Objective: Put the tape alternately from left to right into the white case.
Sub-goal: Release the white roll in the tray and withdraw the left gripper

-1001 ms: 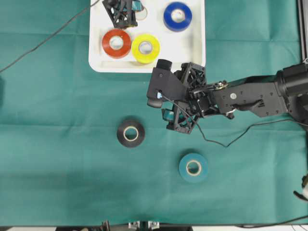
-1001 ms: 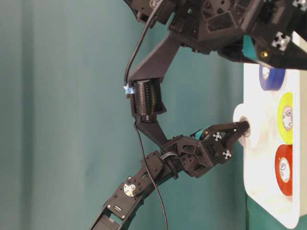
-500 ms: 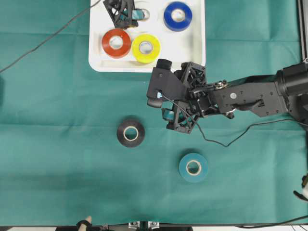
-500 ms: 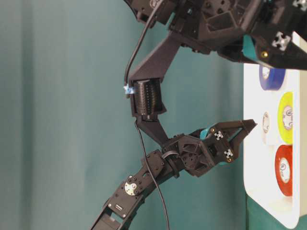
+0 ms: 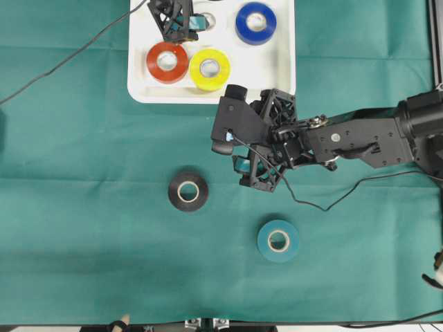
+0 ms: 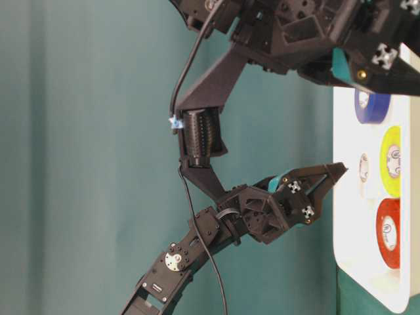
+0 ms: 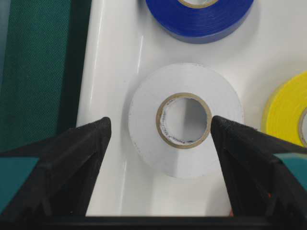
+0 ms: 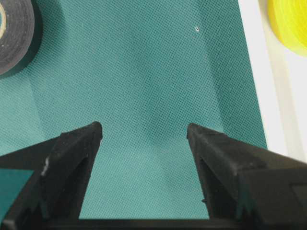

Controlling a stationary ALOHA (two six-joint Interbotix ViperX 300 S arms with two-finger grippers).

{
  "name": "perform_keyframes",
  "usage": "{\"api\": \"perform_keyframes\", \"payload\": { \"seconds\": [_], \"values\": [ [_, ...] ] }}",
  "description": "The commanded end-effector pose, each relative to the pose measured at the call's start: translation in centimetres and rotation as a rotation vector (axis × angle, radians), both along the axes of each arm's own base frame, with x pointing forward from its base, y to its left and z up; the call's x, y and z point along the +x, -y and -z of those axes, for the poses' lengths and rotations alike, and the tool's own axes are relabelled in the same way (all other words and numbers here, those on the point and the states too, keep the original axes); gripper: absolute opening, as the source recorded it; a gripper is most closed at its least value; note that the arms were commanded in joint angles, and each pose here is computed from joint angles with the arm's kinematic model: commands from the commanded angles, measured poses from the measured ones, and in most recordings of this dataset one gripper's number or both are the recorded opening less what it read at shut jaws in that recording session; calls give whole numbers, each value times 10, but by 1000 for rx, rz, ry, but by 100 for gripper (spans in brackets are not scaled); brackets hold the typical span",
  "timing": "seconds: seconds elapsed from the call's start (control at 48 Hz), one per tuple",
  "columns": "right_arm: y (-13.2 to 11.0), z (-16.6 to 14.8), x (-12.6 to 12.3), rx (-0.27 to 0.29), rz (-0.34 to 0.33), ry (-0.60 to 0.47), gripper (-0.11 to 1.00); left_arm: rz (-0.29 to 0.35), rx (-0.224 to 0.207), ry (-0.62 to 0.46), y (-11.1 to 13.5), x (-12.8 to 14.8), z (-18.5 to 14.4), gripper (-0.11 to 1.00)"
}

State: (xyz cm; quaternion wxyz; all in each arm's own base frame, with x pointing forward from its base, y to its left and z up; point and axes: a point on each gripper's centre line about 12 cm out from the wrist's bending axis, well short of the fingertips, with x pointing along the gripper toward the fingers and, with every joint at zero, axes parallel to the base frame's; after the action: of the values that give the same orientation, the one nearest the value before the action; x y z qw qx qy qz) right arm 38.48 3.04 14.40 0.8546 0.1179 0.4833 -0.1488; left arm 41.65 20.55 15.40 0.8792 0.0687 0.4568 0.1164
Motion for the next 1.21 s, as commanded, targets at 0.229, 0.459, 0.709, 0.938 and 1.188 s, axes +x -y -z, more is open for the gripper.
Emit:
{"api": "perform_keyframes", "payload": {
  "seconds": [0.229,0.459,0.709,0.938,1.188],
  "values": [
    [-1,-15,2,3,-5,43,79,10,27,62,9,-6,-46,87],
    [-1,-15,2,3,-3,40,79,48,15,47,37,-23,-55,87],
    [-1,-14,1,3,-3,38,79,117,1,34,80,-51,-59,87],
    [-1,-16,1,2,-6,43,79,183,-10,35,119,-82,-57,87],
    [0,-16,2,-5,-10,45,79,214,-23,127,151,-108,-54,87]
  ]
}}
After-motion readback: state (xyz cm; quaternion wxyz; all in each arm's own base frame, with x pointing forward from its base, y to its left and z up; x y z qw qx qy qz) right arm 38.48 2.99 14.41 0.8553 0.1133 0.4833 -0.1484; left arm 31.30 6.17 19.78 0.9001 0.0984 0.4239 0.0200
